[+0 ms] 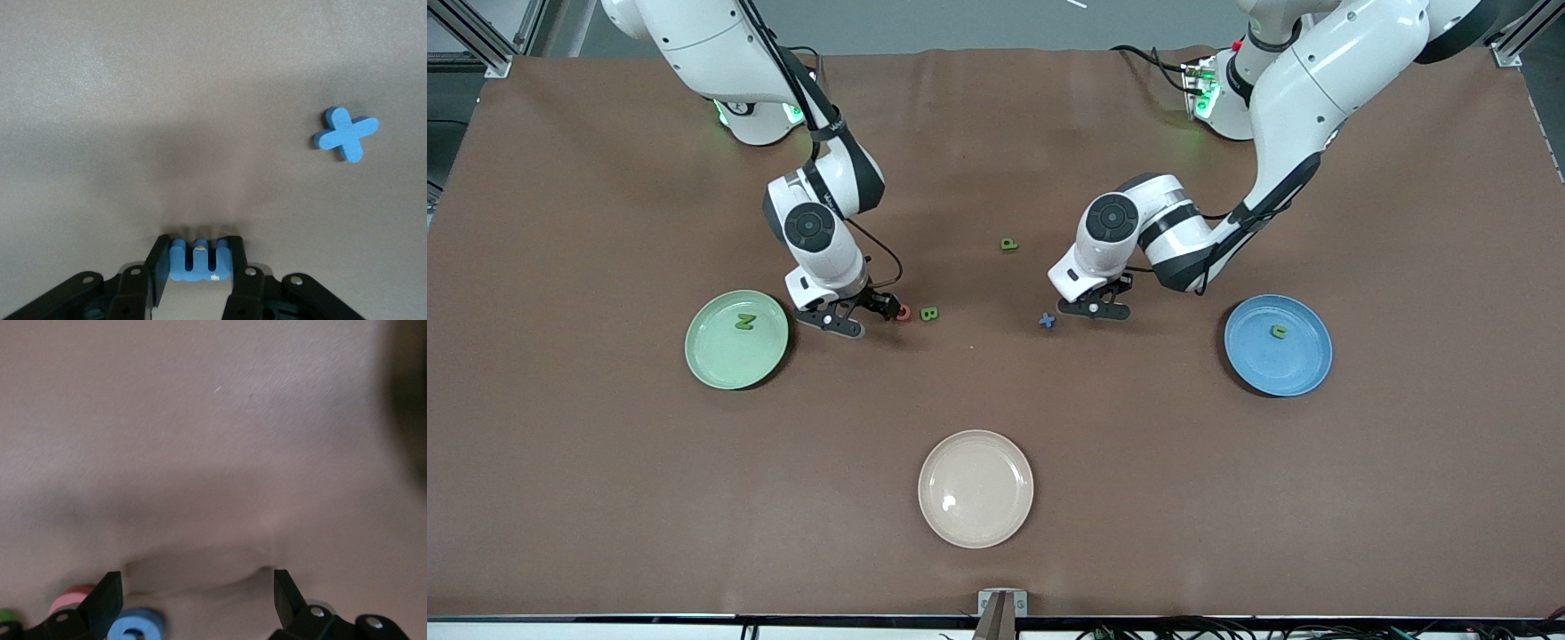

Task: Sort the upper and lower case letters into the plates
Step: 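Carry the m to the blue plate while the right gripper grasps G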

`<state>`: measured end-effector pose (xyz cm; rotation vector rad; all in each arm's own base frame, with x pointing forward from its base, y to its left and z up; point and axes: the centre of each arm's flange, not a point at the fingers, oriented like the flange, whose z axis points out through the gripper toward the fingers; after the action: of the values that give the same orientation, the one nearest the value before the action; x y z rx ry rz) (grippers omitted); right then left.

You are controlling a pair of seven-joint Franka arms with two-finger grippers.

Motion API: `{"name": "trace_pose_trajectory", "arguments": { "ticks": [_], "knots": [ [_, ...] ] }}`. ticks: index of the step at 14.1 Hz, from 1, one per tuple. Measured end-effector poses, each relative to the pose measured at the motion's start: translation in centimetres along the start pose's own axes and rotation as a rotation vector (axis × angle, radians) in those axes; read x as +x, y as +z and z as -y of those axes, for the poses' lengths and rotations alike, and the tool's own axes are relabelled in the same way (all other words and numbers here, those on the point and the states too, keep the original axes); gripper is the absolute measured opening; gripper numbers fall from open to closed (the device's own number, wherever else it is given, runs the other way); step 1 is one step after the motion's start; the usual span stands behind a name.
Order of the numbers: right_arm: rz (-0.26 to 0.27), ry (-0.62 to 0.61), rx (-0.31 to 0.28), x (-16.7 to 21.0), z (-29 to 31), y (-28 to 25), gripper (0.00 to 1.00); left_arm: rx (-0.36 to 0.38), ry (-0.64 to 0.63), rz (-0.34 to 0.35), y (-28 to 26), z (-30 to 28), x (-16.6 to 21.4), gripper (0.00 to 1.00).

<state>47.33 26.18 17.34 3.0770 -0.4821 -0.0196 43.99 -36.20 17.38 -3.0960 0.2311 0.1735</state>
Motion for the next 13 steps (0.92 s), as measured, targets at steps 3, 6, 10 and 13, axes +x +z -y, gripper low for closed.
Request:
{"name": "trace_pose_trajectory", "arguments": {
  "ticks": [3, 6, 10, 13],
  "knots": [
    [-0.016, 0.007, 0.007, 0.4, -0.2, -0.1, 1.00, 0.000, -0.006, -0.010, -0.4, 0.2, 0.4, 0.41],
    [-0.018, 0.017, 0.008, -0.8, 0.9, 0.0, 1.00, 0.022, -0.012, -0.029, -3.4, 1.5, 1.3, 0.41],
    [-0.019, 0.015, 0.009, -2.7, 2.6, -0.1, 1.00, 0.023, 0.051, -0.010, -10.4, 9.5, 3.5, 0.41],
    [-0.021, 0.021, 0.008, -2.4, 2.4, -0.1, 1.00, 0.025, 0.120, 0.023, -11.7, 17.6, 5.1, 0.41]
  ]
}}
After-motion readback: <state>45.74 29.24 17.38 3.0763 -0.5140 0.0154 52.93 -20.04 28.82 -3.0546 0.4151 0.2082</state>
